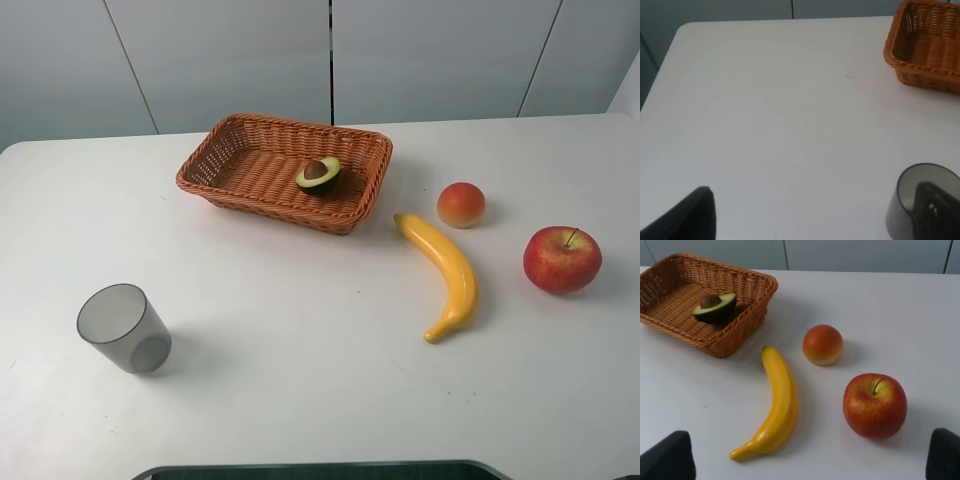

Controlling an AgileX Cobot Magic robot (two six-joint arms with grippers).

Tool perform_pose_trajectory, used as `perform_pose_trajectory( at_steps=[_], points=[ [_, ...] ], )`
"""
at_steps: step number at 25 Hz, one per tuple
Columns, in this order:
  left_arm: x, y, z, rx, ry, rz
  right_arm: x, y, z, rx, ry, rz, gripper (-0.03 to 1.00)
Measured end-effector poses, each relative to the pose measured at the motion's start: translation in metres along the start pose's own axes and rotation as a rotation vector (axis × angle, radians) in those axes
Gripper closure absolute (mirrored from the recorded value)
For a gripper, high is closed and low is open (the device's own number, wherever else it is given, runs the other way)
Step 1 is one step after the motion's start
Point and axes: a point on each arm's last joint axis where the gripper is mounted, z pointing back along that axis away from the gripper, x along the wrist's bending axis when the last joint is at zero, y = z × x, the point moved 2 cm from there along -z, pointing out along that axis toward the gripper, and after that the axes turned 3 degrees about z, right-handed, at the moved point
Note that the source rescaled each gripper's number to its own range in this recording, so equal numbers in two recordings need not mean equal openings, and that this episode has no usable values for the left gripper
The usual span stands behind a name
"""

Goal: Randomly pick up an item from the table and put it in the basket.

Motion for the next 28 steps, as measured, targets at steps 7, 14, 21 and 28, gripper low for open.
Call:
perform_pose_trajectory(
  at_steps=[7,14,21,28],
  points=[
    [0.0,0.0,0.0,0.0,0.0,0.002,-0.0029,-0.0001,0.0,-0.001,0.026,0.039,-0.03],
    [0.0,0.0,0.0,0.0,0.0,0.004,-0.0038,-0.0002,0.0,-0.003,0.108,-0.001,-0.03],
    [0.0,0.0,0.0,0.0,0.0,0.004,-0.0009,-0.0008,-0.0008,-0.007,0.226,-0.047,-0.03],
    [0.0,0.0,0.0,0.0,0.0,0.004,-0.0004,-0.0009,-0.0009,-0.007,0.224,-0.044,-0.03]
  ],
)
